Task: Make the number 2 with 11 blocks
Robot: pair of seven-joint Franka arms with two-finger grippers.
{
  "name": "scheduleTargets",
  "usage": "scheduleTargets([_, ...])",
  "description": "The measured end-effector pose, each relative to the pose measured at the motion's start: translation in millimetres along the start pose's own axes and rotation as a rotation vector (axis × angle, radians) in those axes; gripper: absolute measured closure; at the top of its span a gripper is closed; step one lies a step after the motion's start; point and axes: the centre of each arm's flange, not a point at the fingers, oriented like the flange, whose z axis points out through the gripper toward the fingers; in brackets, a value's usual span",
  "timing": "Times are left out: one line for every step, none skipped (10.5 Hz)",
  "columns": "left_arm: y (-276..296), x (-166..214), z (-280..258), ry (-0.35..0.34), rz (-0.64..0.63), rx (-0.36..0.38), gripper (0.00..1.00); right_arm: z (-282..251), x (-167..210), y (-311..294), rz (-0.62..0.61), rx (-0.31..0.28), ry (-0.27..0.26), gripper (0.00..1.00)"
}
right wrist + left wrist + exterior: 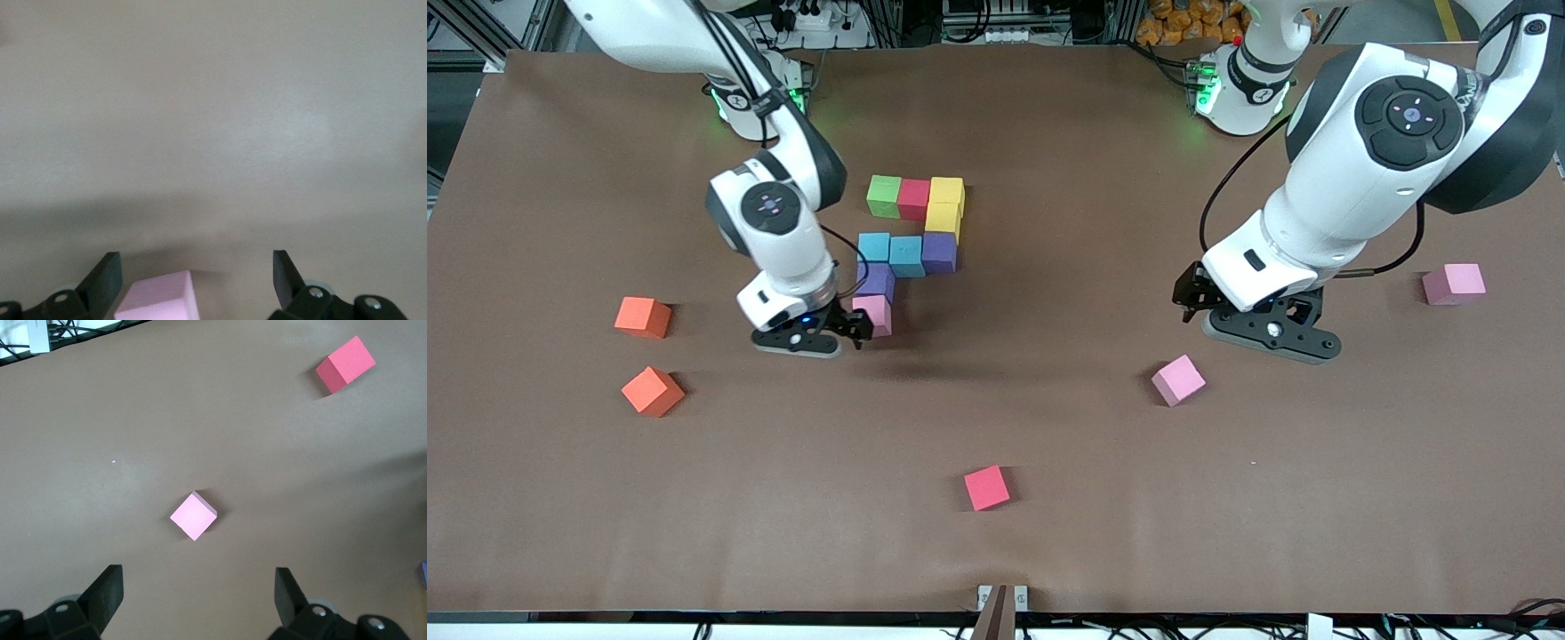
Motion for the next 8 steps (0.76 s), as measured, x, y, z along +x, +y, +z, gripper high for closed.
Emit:
scheduleTargets([-0.2,0.0,0.0,0.000,0.000,0.000,0.00,-10.6,13.1,19.9,-0.016,0.006,-0.038,0.00])
scheduleTargets([-0.2,0.0,0.0,0.000,0.000,0.000,0.00,-24.1,26.1,39.1,-0.023,0.021,-0.056,0.00])
scheduleTargets([0.0,0.0,0.0,0.000,0.000,0.000,0.00,-35.8,35.8,55.0,-0.027,0.031,-0.062,0.00])
scheduleTargets([0.1,0.0,-0.1,0.000,0.000,0.000,0.00,-41.0,41.2,68.7,-0.035,0.026,-0.070,0.00])
scheduleTargets([0.2,0.0,-0.1,0.000,0.000,0.000,0.00,-41.1,46.5,84.3,-0.043,0.019,-0.075,0.00])
scheduleTargets([0.1,0.0,-0.1,0.000,0.000,0.000,0.00,-39.3,52.1,103.9,-0.054,0.009,-0.084,0.00])
scheduleTargets([-0.7,0.1,-0.1,0.001,0.001,0.007,0.00,-38.1,58.0,128.2,-0.074,0.000,-0.095,0.00])
scheduleTargets([-2.1,0.4,-0.2,0.005,0.007,0.026,0.00,-39.8,63.2,154.6,-0.093,-0.010,-0.106,0.00])
